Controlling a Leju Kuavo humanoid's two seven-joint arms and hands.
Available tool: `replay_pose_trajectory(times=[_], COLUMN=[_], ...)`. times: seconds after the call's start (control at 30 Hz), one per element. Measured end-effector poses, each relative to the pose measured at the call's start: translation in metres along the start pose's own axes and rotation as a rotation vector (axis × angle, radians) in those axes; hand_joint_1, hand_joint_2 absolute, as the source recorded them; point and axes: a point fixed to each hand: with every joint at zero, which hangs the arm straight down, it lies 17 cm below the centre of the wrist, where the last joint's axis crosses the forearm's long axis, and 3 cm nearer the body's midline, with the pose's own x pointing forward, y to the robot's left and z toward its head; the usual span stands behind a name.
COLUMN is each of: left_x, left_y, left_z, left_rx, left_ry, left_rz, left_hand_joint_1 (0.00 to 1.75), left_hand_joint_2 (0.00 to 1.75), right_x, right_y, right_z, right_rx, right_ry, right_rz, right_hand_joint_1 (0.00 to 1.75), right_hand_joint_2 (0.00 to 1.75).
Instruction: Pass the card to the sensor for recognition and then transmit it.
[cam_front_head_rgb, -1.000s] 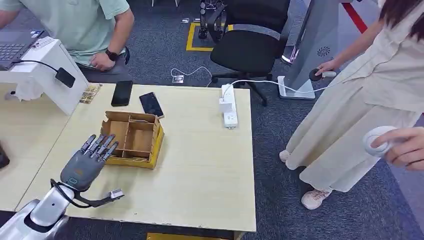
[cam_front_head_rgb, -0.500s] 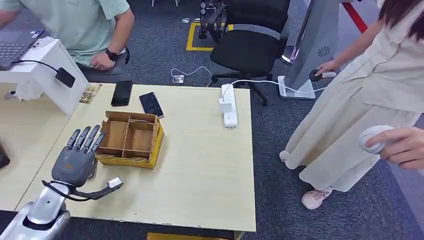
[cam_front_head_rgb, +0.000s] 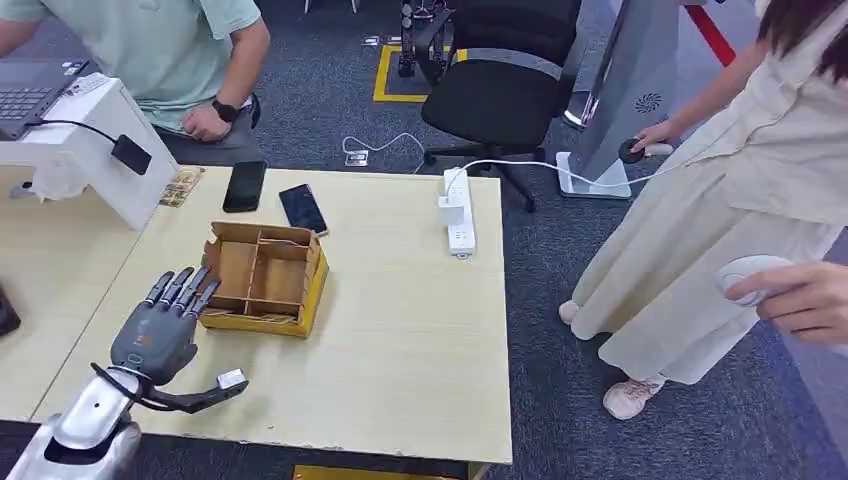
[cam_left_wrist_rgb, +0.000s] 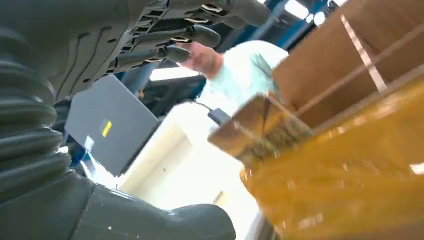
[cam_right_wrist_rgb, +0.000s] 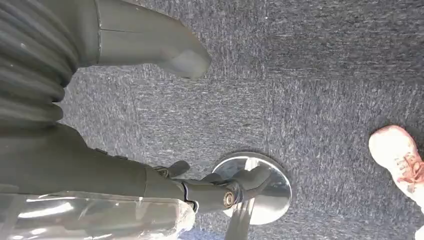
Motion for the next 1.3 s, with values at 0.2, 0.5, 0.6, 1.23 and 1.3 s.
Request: replay_pose_trajectory(times=[0.2,0.5,0.6,1.23,1.3], left_x=[0.003,0.001,0.000,0.001,0.001], left_y=[-0.005,-0.005,-0.003,0.007,0.007], left_z=[0.003,0.007,0.006,0.003,0.003], left_rx=[-0.031,-0.035,-0.030,0.015,0.015], left_ry=[0.039,0.066,0.073,0.090,0.089], left_rz=[0.113,0.133,0.128,0.106,0.106], left_hand_joint_1=[0.00,0.00,0.00,0.54,0.54], left_hand_joint_2=[1.75,1.75,1.75,1.75,1.75], right_x=[0.000,0.000,0.000,0.000,0.000], right_y=[0.001,0.001,0.002,0.003,0.003], right_z=[0.000,0.000,0.000,0.000,0.000], right_rx=[0.002,0.003,0.005,0.006,0.007], right_ry=[0.001,0.002,0.003,0.003,0.002], right_rz=[-0.002,-0.002,-0.003,-0.002,-0.002], right_hand_joint_1=[0.00,0.00,0.00,0.00,0.00], right_hand_joint_2=[1.75,1.75,1.75,1.75,1.75])
